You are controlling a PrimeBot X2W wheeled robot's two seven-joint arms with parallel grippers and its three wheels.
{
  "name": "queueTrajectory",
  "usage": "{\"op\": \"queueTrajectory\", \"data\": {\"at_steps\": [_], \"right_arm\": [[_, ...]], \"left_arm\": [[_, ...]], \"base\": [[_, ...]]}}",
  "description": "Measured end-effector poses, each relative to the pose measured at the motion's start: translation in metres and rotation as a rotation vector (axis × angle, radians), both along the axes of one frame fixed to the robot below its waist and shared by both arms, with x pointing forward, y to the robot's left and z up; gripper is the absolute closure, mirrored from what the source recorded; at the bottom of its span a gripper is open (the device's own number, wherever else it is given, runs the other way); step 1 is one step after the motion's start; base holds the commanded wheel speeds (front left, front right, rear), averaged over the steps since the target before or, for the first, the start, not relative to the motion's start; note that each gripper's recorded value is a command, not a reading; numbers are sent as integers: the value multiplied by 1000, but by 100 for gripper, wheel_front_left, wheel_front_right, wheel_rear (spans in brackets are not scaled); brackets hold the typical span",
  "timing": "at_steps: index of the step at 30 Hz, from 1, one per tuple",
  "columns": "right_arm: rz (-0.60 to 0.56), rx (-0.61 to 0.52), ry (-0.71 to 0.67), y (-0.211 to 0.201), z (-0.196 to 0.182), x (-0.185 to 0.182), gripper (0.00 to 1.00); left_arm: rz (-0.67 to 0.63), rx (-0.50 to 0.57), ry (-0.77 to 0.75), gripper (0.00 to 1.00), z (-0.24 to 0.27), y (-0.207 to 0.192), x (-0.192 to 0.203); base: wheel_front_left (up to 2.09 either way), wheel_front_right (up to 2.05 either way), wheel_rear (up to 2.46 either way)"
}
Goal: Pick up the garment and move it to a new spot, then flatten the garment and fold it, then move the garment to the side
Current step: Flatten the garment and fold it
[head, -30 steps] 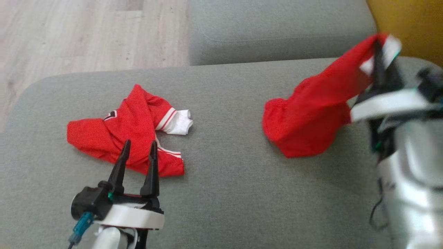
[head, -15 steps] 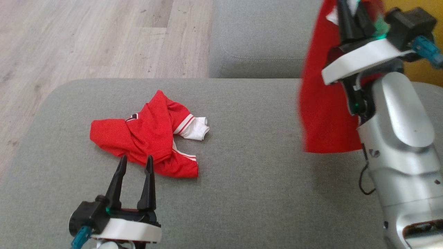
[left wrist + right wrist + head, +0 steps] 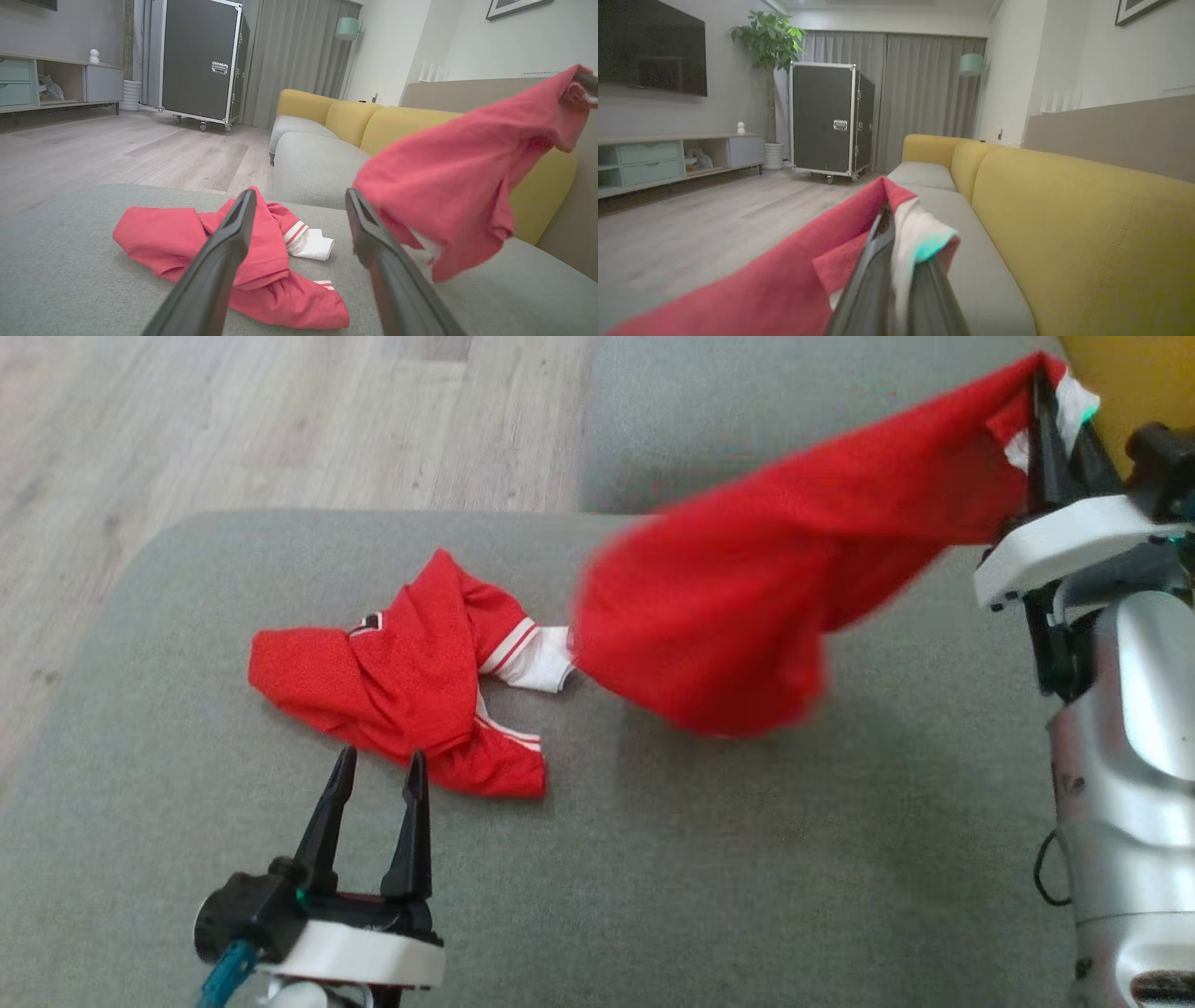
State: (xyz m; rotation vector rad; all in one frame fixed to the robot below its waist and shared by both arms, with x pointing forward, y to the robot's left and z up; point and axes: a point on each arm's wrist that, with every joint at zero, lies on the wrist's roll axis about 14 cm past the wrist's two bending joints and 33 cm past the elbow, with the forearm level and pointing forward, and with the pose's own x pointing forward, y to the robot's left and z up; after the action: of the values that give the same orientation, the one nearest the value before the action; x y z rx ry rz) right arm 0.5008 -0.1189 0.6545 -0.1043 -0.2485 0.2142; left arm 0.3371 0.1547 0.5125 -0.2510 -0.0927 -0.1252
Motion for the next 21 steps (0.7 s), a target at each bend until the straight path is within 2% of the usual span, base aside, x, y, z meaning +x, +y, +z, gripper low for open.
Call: {"op": "queueTrajectory", "data": {"at_steps": [10, 11, 12, 16, 21], "right_arm": [[-135, -99, 299, -54, -98, 33, 100], [-145, -107, 311, -58, -101, 36, 81], [-152, -122, 320, -61, -103, 40, 0], [-167, -167, 366, -68, -110, 47, 0], [-205, -146, 380, -86, -115, 38, 0]], "left_arm": [[-8, 13, 18, 0, -4, -1, 19], [-12, 14, 18, 0, -4, -1, 21], [-18, 15, 19, 0, -4, -2, 22], [-39, 17, 22, 0, -5, -9, 27], [-72, 14, 16, 0, -3, -19, 31]], "base": [[0, 0, 0], [0, 0, 0], [0, 0, 0], [0, 0, 0], [0, 0, 0]]}}
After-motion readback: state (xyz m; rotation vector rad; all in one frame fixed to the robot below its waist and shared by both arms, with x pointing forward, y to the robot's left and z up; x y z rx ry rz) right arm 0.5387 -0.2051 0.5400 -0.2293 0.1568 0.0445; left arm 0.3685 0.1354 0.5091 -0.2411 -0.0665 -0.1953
